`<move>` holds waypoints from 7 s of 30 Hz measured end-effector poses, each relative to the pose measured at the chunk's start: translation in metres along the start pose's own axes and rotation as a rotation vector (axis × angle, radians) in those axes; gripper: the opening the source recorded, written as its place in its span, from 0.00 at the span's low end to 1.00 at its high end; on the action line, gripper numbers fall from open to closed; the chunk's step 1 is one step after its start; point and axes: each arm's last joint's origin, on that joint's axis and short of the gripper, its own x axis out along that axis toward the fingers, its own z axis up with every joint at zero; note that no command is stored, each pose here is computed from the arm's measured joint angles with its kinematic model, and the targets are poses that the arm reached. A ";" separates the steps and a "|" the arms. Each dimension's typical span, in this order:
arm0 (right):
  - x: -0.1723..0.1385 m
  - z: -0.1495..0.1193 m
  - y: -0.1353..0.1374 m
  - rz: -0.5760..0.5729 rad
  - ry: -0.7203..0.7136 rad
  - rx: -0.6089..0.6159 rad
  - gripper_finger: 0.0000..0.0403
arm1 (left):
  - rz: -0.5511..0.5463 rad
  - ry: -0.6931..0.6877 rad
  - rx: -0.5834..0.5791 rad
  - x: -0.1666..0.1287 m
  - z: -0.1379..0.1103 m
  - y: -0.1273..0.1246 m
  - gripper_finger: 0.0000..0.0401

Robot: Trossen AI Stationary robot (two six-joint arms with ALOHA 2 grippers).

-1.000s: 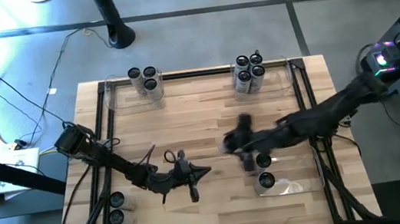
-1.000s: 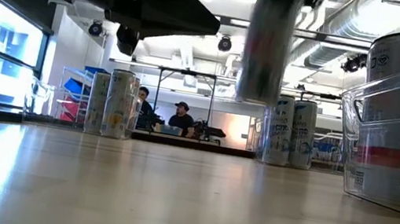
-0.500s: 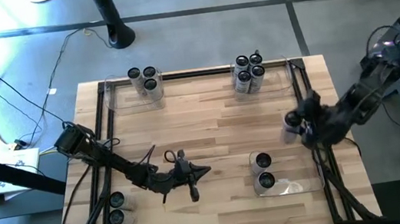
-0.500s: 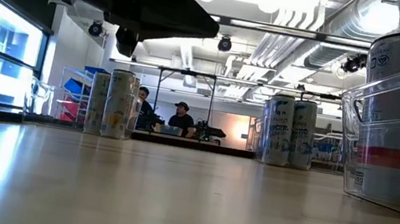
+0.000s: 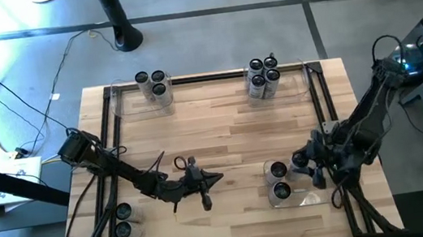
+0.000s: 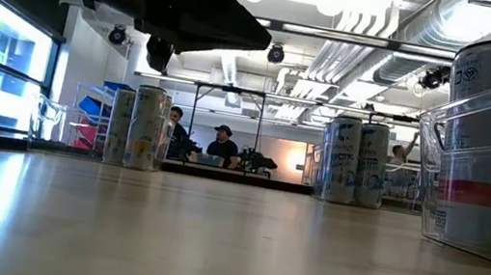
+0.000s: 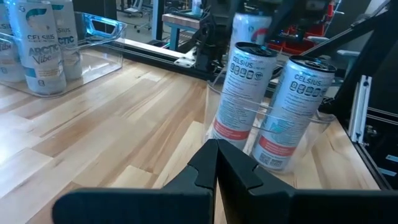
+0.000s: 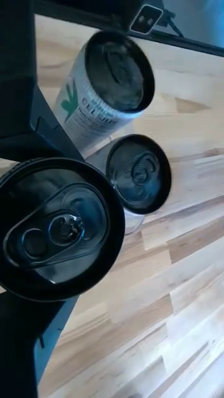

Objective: Sort soda cans
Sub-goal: Put the white-pink soda can into the bottom right transparent bin, then put the white-yellow soda can into the top left transparent bin

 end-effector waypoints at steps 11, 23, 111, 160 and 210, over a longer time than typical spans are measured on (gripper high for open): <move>0.024 -0.028 0.003 0.029 -0.115 -0.119 0.60 | 0.001 0.000 -0.009 0.001 0.000 0.001 0.00; 0.024 -0.027 0.006 0.065 -0.112 -0.129 0.77 | 0.001 0.001 0.013 0.001 0.000 0.001 0.01; 0.032 0.063 0.051 -0.243 -0.303 -0.652 0.81 | 0.915 1.134 -0.524 -0.193 0.075 -0.034 0.73; 0.032 0.064 0.053 -0.198 -0.314 -0.589 0.81 | 0.942 1.005 -0.185 -0.074 0.260 0.256 0.61; 0.032 0.063 0.054 -0.148 -0.301 -0.549 0.81 | 0.861 1.049 -0.330 -0.053 0.172 0.342 0.61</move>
